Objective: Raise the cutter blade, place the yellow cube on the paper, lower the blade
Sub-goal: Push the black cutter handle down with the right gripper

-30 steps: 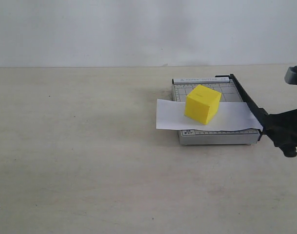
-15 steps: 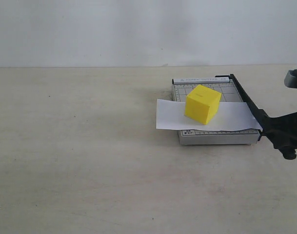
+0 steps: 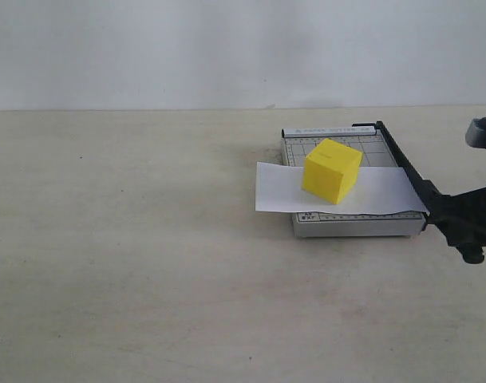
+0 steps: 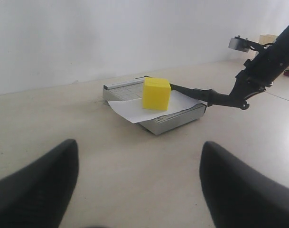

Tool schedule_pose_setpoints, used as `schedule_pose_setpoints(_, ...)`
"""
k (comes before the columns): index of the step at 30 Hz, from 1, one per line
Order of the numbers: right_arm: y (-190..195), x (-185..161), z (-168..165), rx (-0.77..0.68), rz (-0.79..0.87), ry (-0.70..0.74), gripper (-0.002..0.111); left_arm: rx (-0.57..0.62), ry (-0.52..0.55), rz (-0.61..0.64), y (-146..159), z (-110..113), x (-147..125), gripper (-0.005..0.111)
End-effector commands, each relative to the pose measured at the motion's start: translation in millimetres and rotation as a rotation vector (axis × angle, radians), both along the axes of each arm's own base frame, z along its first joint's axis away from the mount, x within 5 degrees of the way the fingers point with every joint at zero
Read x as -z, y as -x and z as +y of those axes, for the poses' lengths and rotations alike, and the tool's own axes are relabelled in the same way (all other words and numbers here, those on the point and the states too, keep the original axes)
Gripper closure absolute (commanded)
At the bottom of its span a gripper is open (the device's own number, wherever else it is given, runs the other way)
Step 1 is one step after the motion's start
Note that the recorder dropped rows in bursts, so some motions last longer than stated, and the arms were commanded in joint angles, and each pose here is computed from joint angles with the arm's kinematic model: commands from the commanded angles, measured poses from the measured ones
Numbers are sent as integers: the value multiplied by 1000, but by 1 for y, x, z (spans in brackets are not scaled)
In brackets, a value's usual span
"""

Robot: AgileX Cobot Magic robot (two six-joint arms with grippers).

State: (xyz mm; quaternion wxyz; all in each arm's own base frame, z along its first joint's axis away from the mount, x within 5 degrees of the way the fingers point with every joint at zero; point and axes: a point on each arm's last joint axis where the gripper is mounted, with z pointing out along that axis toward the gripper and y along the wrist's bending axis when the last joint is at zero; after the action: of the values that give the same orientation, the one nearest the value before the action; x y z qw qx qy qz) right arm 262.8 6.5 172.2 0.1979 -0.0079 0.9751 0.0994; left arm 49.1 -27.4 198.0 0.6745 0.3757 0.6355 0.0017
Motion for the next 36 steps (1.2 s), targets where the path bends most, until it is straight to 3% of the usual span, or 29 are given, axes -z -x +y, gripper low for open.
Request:
schedule_pose_setpoints(1, 13, 13, 4, -26, 111, -29, 95, -5, 3, 8, 0, 0, 1, 39)
schedule_pose_setpoints(18, 16, 33, 5, -21, 177, -45, 95, -5, 3, 8, 0, 0, 1, 39)
schedule_pose_setpoints(24, 14, 32, 6, -17, 153, -57, 95, -5, 3, 8, 0, 0, 1, 39)
schedule_pose_setpoints(28, 15, 11, 6, -30, 62, -44, 94, -5, 3, 8, 0, 0, 1, 39)
schedule_pose_setpoints(31, 16, -1, 5, -22, 5, -42, 66, -5, 3, 8, 0, 0, 1, 39)
schedule_pose_setpoints(32, 16, -2, 6, -20, 3, -46, 47, -5, 3, 8, 0, 0, 1, 39)
schedule_pose_setpoints(33, 16, -2, 6, -18, 3, -48, 40, -5, 3, 8, 0, 0, 1, 39)
schedule_pose_setpoints(36, 18, -1, 7, -22, 17, -58, 38, -5, 3, 8, 0, 0, 1, 39)
